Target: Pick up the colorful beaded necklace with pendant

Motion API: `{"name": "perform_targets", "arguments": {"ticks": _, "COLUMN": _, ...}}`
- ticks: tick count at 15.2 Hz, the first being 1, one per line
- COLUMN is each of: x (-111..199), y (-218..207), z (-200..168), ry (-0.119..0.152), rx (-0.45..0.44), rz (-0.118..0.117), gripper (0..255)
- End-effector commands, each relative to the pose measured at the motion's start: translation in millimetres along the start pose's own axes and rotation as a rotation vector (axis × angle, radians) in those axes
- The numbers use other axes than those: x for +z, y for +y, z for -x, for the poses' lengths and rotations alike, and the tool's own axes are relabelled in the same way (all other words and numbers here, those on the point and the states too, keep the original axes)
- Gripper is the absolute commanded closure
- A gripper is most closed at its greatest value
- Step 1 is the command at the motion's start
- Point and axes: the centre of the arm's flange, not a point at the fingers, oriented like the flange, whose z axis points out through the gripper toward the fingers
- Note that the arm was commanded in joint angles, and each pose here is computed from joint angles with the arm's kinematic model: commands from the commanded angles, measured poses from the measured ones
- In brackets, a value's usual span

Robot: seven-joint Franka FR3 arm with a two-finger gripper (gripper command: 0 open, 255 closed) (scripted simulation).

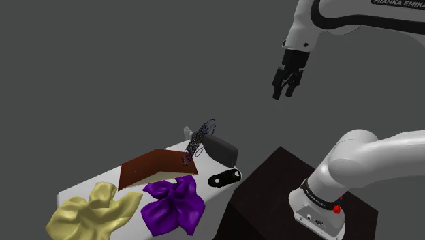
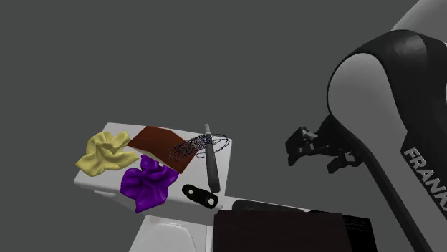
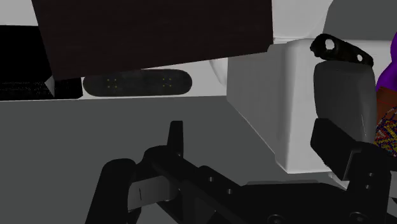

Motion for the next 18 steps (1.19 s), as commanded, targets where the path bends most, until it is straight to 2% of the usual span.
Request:
{"name": "perform_targets", "arguments": {"ticks": 1, "x": 0, "y": 0, "z": 0, "ry": 0.0, "rx": 0.0, "rz": 0.0, "gripper": 0}}
{"name": "perform_targets", "arguments": {"ticks": 10, "x": 38, "y": -125, "z": 28, "ry": 0.132, "rx": 0.412, "rz": 0.066, "gripper": 0}}
{"name": "perform_targets", "arguments": {"ticks": 18, "x": 80, "y": -235, "z": 5, "ry": 0.249, "rx": 0.778, "rz": 0.124, "gripper": 0}}
